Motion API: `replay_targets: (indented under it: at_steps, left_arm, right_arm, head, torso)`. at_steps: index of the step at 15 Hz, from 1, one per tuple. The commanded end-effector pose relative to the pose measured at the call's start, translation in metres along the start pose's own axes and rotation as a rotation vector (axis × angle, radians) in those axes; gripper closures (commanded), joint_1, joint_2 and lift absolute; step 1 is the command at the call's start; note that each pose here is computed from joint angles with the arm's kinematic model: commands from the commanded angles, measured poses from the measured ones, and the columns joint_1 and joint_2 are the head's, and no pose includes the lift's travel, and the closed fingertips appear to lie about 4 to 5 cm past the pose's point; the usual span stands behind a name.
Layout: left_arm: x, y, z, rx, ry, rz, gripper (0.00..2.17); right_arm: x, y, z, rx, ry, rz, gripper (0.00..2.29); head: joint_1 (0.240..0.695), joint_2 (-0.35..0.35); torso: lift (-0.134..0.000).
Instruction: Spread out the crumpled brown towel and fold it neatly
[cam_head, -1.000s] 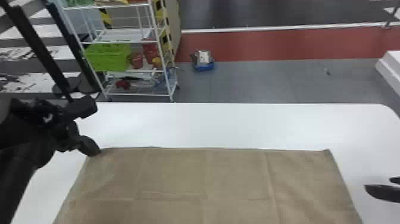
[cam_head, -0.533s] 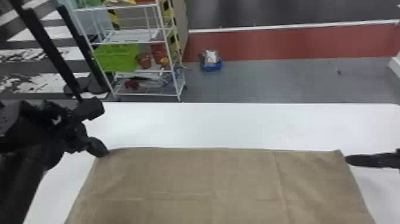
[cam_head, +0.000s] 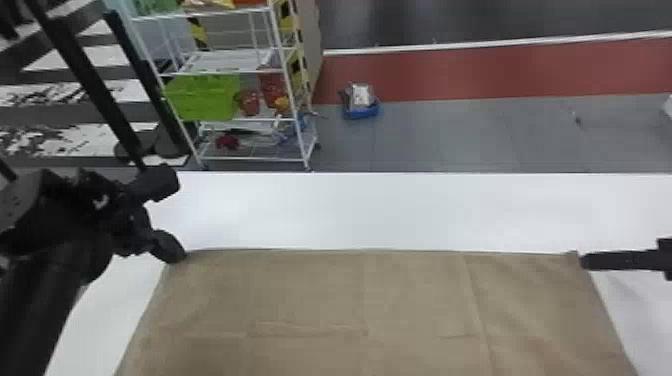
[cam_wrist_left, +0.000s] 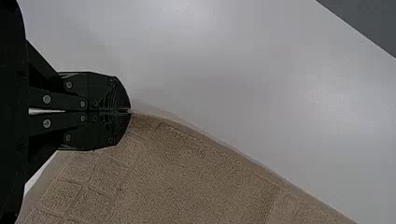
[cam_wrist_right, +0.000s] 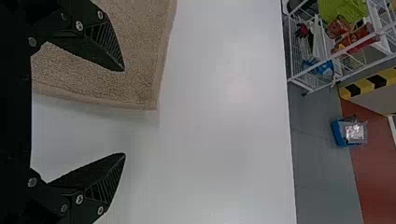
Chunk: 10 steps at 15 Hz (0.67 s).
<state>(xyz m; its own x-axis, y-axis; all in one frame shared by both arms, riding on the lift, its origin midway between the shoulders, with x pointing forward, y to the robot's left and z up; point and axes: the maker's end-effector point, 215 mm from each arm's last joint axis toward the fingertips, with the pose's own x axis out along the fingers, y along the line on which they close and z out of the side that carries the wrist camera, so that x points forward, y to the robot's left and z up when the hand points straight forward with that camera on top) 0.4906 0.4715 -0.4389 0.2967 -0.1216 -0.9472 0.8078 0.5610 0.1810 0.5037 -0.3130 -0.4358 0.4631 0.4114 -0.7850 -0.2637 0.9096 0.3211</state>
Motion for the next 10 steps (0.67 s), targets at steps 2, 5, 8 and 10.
replay_targets:
  at_steps: [2,5,8,10]
  left_arm:
    - [0.001,-0.001,0.002,0.001,-0.003,-0.004,1.37]
    - [0.001,-0.001,0.002,0.004,-0.002,-0.003,1.37]
    - [0.000,0.000,0.002,0.005,-0.003,-0.002,1.37]
    - [0.000,0.000,0.002,0.005,-0.003,-0.002,1.37]
  right_arm:
    - [0.009,0.001,0.009,-0.027,0.025,-0.019,0.29]
    - [0.016,0.005,0.015,-0.037,0.040,-0.023,0.38]
    - [0.020,0.006,0.014,-0.055,0.063,-0.036,0.38]
    - [0.021,0.007,0.013,-0.062,0.073,-0.042,0.38]
  head:
    - [0.695,0.176]
    - [0.695,0.177]
    - [0.695,0.181]
    - [0.695,0.183]
  torso:
    - [-0.122]
    - [-0.122]
    - [-0.122]
    - [-0.122]
